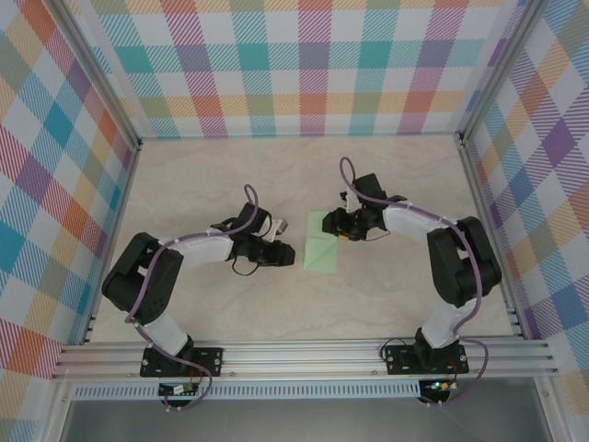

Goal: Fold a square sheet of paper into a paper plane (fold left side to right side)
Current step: Fold the triangle a second time at the center of the table, then pick up the paper from the center of the table.

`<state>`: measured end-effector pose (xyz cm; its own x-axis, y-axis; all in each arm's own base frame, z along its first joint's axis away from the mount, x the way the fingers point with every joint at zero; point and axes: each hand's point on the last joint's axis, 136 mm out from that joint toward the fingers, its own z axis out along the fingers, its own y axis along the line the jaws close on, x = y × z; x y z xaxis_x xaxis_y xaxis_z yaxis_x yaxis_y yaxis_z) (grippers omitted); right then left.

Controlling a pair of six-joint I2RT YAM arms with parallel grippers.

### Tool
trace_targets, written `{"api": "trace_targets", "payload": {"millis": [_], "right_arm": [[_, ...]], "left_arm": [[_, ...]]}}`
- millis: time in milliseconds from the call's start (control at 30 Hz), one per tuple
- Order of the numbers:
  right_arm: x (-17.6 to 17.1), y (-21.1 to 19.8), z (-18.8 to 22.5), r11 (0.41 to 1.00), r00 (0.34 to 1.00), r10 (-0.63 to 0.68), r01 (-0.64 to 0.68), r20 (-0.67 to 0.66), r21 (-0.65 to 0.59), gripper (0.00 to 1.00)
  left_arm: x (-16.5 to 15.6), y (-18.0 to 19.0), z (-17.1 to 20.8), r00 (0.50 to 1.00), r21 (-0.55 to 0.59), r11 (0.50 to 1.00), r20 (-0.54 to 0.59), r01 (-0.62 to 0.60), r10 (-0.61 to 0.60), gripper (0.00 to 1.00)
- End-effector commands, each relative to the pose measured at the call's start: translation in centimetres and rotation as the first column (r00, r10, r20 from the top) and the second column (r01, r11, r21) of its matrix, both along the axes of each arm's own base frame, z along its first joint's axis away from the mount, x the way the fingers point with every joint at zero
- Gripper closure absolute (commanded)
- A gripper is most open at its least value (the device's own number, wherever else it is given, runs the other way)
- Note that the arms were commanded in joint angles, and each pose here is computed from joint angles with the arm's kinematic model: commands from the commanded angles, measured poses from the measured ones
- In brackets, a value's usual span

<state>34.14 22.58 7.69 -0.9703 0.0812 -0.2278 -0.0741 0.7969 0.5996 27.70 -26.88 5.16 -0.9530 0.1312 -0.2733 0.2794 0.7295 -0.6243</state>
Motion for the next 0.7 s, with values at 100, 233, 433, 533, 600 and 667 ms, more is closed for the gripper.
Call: {"api": "trace_targets", "payload": {"millis": [100,233,433,533,600,667], "right_arm": [[-2.0,-3.8,1.8,0.998,0.998,-0.044,0.046,0.05,-0.053,0.37],[-3.7,-4.0,1.3,0.999,0.999,-0.029,0.03,0.033,-0.032,0.31],[-4.7,-3.1,0.5,0.999,1.0,-0.007,0.007,-0.007,0.035,0.3],[-4.8,-2.6,0.2,0.998,1.0,0.008,-0.007,-0.024,0.06,0.31],[-4.7,-2.3,-0.1,0.997,0.999,0.013,-0.01,-0.038,0.073,0.32],[-4.6,-1.9,-0.5,0.996,0.998,0.01,-0.004,-0.06,0.094,0.31]], "left_arm": [[4.7,-2.6,1.1,0.999,-0.086,0.996,0.033,-0.035,0.038,0.56],[6.2,-3.9,0.7,1.0,-0.112,0.993,0.02,-0.021,0.023,0.56],[6.8,-4.5,-0.2,1.0,-0.109,0.994,0.004,-0.013,0.014,0.63],[6.7,-4.5,-0.1,1.0,-0.115,0.993,0.007,-0.009,0.01,0.81],[6.7,-4.2,0.0,1.0,-0.104,0.994,0.014,-0.018,0.019,0.93],[6.7,-3.8,0.3,0.999,-0.099,0.995,0.026,-0.025,0.027,0.98]]}}
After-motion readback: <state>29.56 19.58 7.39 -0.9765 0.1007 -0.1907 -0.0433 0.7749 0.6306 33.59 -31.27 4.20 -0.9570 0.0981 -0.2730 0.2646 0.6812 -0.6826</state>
